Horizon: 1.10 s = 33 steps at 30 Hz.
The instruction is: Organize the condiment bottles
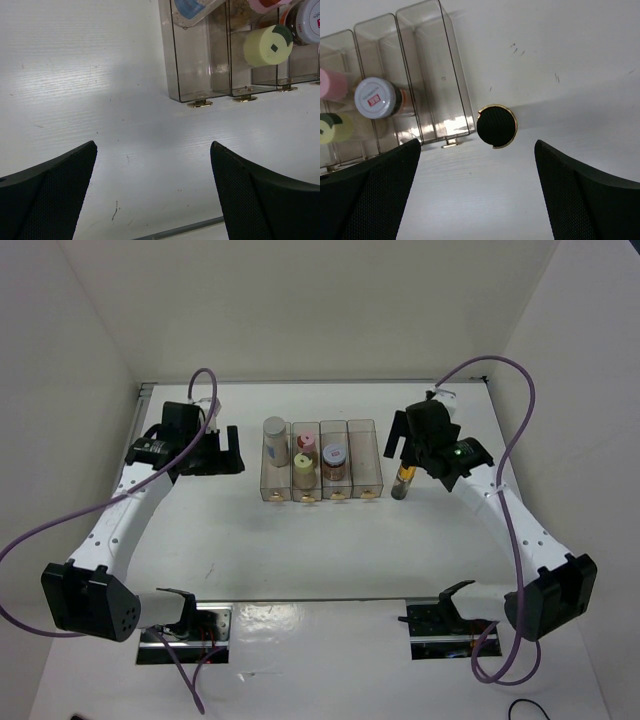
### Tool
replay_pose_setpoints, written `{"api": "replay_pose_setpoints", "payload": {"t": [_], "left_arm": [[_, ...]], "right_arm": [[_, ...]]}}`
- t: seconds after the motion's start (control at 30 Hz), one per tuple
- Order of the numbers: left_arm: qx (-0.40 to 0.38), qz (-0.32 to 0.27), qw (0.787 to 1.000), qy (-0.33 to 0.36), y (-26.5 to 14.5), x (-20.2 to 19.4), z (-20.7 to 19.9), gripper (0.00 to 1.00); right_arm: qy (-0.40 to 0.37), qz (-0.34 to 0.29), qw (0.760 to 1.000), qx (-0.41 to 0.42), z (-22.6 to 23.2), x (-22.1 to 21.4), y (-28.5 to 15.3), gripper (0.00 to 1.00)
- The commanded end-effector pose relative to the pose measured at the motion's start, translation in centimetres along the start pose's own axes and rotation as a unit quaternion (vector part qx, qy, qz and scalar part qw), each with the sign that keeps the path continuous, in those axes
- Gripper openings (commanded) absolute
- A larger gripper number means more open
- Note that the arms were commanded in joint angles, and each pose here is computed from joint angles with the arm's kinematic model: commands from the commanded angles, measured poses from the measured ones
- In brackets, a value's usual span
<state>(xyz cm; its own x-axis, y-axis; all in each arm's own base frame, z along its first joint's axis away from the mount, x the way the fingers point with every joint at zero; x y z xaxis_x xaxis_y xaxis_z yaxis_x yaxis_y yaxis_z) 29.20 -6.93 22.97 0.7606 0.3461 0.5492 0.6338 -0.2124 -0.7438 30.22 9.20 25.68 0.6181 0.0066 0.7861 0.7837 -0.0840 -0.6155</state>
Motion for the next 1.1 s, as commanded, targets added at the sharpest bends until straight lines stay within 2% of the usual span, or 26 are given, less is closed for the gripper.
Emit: {"api": "replay_pose_setpoints", "payload": {"t": [0.0, 0.53, 0.67, 0.77, 0.9, 1.0, 1.03, 1.07], "left_arm": [[-0.021, -0.02, 1.0, 0.002, -0.4, 0.6, -0.5, 1.0], [-0.012, -0.013, 1.0, 0.005, 0.1, 0.3, -0.1, 1.0], [-0.01, -0.009, 1.0, 0.005, 0.3, 0.2, 0.0, 1.0], [-0.008, -0.005, 1.0, 0.004, 0.6, 0.2, 0.0, 1.0], [-0.004, -0.007, 1.0, 0.004, 0.6, 0.2, 0.1, 1.0], [-0.006, -0.011, 1.0, 0.005, 0.6, 0.4, 0.1, 1.0], [-0.006, -0.011, 1.0, 0.005, 0.6, 0.4, 0.1, 1.0], [-0.006, -0.011, 1.0, 0.005, 0.6, 0.4, 0.1, 1.0]], "right_arm": [[0.013, 0.011, 1.0, -0.004, 0.1, -1.1, 1.0, 0.99], [0.015, 0.076, 0.997, -0.023, -0.1, -4.2, 6.5, 0.99], [0.013, 0.082, 0.996, -0.025, 0.3, -4.4, 7.6, 0.86], [0.009, 0.091, 0.995, -0.027, 0.5, -4.7, 8.3, 0.81], [0.01, 0.099, 0.994, -0.034, 0.3, -4.9, 8.3, 0.63], [0.008, 0.101, 0.994, -0.041, 0.1, -5.0, 8.3, 0.55], [0.012, 0.101, 0.994, -0.041, 0.2, -5.0, 8.3, 0.48], [0.014, 0.096, 0.994, -0.044, 0.1, -4.6, 8.2, 0.45]]}}
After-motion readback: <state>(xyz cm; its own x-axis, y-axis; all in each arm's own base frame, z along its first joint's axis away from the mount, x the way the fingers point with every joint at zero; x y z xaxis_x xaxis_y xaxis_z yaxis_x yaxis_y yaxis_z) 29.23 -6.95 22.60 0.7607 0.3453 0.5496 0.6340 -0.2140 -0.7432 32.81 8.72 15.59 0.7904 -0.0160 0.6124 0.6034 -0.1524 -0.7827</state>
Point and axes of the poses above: each gripper's point midway between its finger pads, its own y axis out along the fingers, its own z axis along the line the jaws close on, x = y × z, the point moved 4 cm from there along -y, back along the fingers, and after that the axes turned 15 degrees about -y, right-handed, at the moved point
